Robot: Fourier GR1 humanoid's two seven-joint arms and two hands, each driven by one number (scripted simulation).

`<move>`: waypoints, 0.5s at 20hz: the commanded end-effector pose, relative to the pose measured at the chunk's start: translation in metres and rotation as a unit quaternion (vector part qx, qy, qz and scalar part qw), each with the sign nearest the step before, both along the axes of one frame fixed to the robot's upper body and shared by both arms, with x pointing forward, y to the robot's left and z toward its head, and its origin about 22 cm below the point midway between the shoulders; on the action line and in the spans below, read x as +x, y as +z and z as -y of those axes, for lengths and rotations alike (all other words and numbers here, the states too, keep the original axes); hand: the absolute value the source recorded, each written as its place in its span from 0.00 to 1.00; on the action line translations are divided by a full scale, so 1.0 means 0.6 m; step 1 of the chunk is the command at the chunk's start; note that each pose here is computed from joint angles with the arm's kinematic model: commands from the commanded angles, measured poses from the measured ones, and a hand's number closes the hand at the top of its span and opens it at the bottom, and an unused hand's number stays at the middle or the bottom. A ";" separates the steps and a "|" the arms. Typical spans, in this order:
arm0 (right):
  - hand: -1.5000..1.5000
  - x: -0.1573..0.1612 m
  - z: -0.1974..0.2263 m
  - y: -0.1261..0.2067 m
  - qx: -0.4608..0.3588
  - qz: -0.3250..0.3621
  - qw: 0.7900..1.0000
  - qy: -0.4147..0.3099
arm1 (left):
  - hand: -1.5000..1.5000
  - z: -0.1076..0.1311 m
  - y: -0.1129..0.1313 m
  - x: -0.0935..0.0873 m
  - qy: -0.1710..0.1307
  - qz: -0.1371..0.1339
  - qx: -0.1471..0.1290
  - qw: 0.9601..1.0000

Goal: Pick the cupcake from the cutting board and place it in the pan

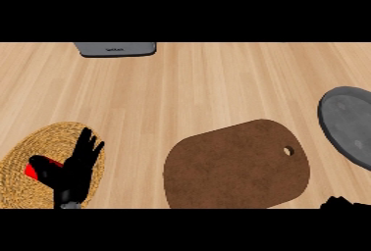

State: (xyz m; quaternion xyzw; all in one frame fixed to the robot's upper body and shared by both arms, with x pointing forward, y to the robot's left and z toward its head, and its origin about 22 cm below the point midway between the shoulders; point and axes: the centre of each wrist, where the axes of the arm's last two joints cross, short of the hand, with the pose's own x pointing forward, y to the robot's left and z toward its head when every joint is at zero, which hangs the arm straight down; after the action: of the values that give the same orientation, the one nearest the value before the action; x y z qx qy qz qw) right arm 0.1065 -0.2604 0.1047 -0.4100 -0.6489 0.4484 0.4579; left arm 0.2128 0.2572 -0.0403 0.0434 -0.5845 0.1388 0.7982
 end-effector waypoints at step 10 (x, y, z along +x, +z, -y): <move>1.00 0.044 0.077 0.055 0.114 0.039 0.989 -0.088 | 0.50 0.004 -0.005 0.013 -0.025 -0.004 0.000 1.000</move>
State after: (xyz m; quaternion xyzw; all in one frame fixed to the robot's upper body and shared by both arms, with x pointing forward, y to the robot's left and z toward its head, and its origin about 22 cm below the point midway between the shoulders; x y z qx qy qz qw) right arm 0.1210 -0.2986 0.1265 -0.4684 -0.6413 0.3766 0.4770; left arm 0.2177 0.2522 -0.0380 0.0356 -0.5880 0.1256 0.7983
